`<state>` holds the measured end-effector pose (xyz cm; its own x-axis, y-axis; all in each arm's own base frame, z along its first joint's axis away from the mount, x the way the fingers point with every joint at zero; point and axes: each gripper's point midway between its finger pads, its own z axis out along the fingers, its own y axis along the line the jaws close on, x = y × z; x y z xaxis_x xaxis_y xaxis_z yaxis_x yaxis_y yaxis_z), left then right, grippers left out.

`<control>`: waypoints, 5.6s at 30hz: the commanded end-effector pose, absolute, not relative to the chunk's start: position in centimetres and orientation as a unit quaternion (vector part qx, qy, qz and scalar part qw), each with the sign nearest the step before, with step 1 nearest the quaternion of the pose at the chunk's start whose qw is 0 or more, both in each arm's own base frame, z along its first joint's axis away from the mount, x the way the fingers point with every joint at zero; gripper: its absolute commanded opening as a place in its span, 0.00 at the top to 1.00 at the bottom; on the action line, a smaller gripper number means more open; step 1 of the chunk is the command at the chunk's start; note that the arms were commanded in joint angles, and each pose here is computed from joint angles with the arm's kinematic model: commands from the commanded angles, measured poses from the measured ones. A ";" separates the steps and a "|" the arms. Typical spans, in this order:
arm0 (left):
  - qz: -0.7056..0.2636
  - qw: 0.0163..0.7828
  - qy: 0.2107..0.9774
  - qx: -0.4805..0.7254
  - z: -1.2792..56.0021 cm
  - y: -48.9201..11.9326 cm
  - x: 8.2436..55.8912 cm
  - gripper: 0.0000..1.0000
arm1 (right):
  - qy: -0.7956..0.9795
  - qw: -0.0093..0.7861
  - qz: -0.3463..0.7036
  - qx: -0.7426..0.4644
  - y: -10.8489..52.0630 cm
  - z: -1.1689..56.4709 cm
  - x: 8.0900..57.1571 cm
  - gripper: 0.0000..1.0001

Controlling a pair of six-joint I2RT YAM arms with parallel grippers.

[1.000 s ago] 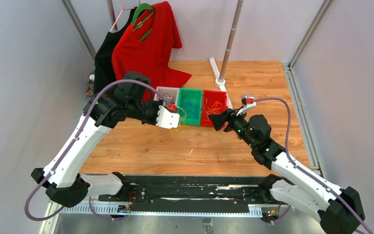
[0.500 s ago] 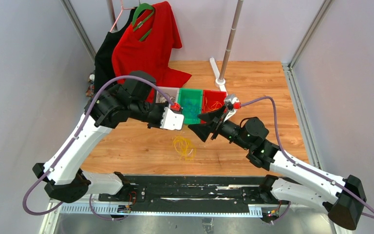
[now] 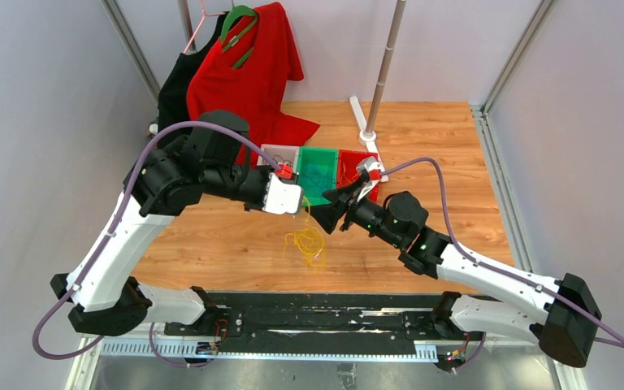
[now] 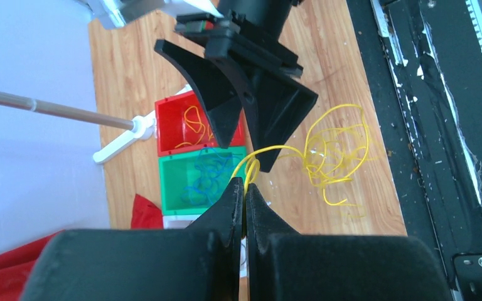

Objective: Untangle the cables

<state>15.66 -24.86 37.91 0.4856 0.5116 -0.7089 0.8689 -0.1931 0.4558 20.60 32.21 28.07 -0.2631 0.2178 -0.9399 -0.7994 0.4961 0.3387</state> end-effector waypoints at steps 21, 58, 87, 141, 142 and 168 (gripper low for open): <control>-0.221 0.540 0.384 0.716 48.5 -27.5 14.5 1.00 | 0.681 0.553 0.441 -0.188 36.0 22.6 21.8 0.49; -0.072 0.790 0.254 0.553 64.5 -23.2 15.8 0.99 | 0.639 0.599 0.417 -0.243 32.4 25.3 17.5 0.31; 0.103 0.887 0.121 0.434 75.2 -15.9 12.6 0.99 | 0.742 0.494 0.388 -0.235 41.7 10.3 21.3 0.68; -0.128 0.737 0.366 0.553 55.5 -33.8 25.4 0.99 | 0.719 0.667 0.195 0.022 18.1 26.5 26.3 0.40; -0.129 0.738 0.364 0.553 55.5 -34.2 25.7 1.00 | 0.720 0.667 0.189 0.030 17.4 26.2 26.6 0.40; -0.081 0.780 0.333 0.524 55.7 -39.9 31.9 0.99 | 0.759 0.633 0.131 0.069 14.0 19.4 31.0 0.42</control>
<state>31.66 -39.98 54.05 0.7247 0.2208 -0.6528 0.5432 0.3998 0.7383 29.95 13.75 19.22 -0.1903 0.2687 -0.9442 -0.0500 0.9579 0.2826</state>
